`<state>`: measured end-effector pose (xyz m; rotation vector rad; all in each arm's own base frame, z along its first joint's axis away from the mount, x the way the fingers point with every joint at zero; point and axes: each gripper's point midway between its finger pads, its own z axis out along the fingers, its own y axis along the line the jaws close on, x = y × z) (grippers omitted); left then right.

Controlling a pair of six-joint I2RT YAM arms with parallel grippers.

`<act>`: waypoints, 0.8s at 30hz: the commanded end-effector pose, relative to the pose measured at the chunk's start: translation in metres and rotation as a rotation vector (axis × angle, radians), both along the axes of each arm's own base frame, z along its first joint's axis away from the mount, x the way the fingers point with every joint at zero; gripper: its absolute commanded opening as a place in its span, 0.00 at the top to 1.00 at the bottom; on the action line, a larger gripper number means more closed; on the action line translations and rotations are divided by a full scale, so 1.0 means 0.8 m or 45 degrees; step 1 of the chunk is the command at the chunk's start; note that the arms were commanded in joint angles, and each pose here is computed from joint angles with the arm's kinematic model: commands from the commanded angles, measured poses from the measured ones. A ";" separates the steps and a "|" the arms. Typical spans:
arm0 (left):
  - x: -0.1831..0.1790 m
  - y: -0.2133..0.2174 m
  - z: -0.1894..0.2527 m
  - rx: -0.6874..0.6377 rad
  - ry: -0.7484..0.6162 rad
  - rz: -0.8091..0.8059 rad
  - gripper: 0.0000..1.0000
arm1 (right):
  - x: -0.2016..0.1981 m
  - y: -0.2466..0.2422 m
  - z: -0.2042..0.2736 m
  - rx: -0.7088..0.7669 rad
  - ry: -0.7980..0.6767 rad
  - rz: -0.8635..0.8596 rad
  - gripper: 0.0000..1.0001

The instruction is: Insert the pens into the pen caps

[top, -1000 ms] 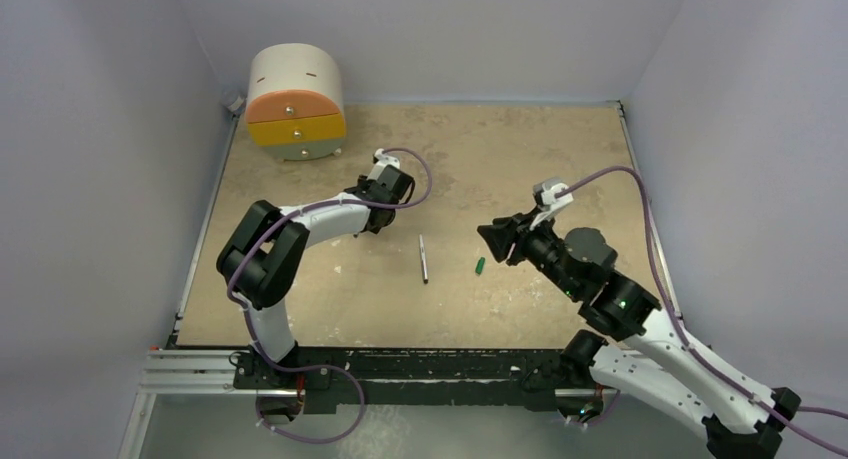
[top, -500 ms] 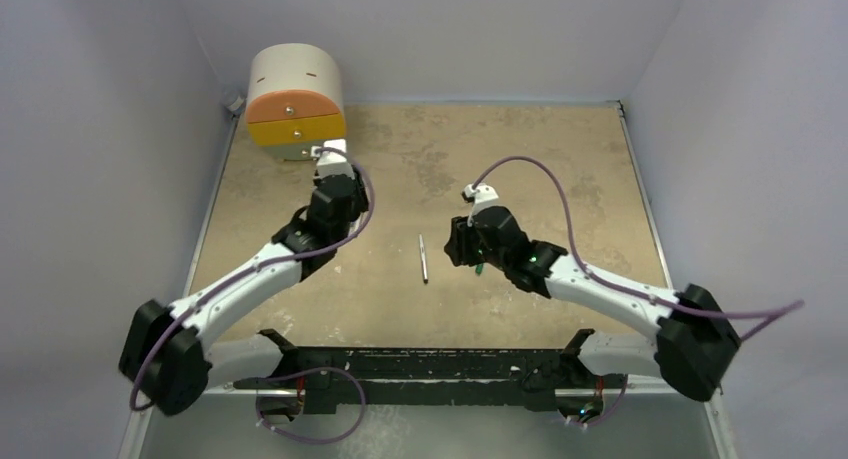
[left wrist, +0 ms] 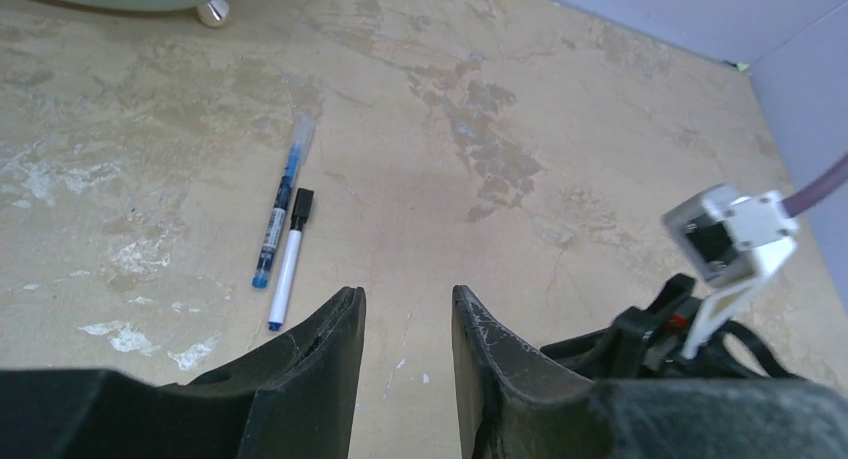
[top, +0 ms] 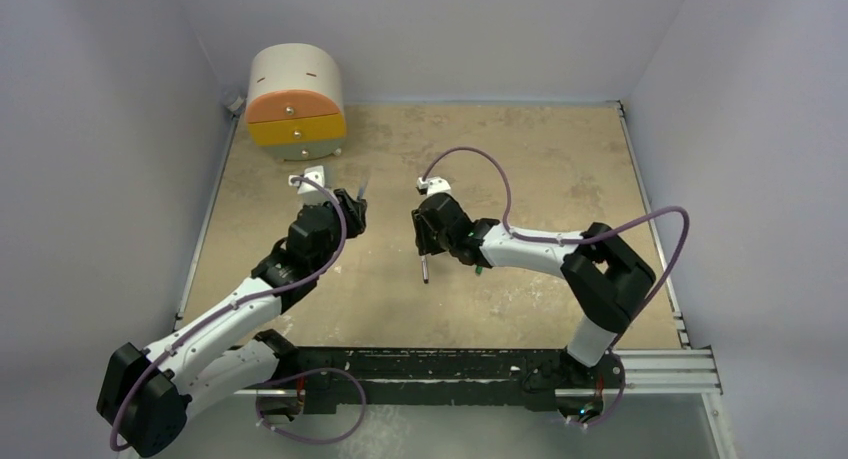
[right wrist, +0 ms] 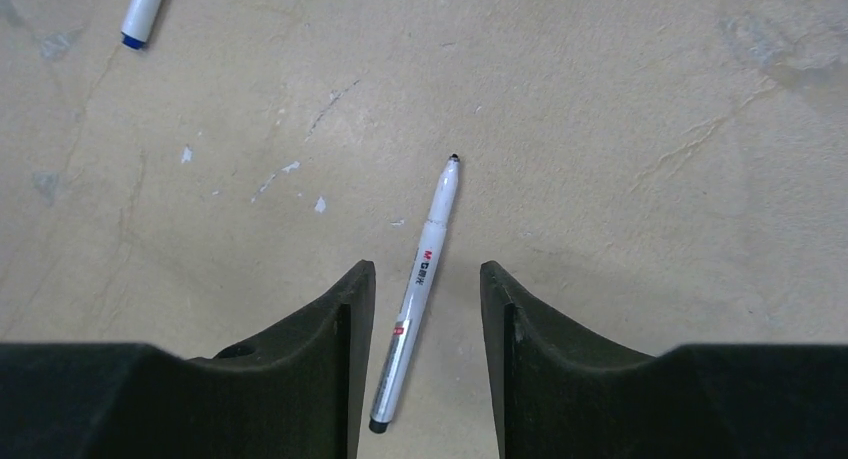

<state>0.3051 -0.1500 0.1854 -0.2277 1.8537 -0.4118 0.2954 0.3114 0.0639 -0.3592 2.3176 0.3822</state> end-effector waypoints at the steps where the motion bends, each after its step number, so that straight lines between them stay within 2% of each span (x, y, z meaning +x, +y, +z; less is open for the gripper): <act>1: 0.000 -0.002 0.030 -0.100 -0.077 0.003 0.64 | 0.011 0.023 0.008 0.045 -0.022 -0.010 0.55; 3: -0.001 -0.004 0.029 -0.097 -0.071 -0.014 0.64 | 0.011 0.025 -0.002 0.028 -0.004 -0.010 0.55; 16: -0.004 -0.003 0.026 -0.065 -0.054 -0.028 0.64 | 0.009 0.018 -0.044 -0.090 0.083 -0.069 0.72; 20: -0.005 -0.003 0.028 -0.054 -0.059 -0.040 0.64 | 0.003 0.018 -0.044 -0.069 0.100 -0.059 0.86; 24: -0.008 -0.014 0.045 -0.109 -0.099 -0.099 0.63 | -0.004 0.021 0.002 0.108 0.027 -0.046 1.00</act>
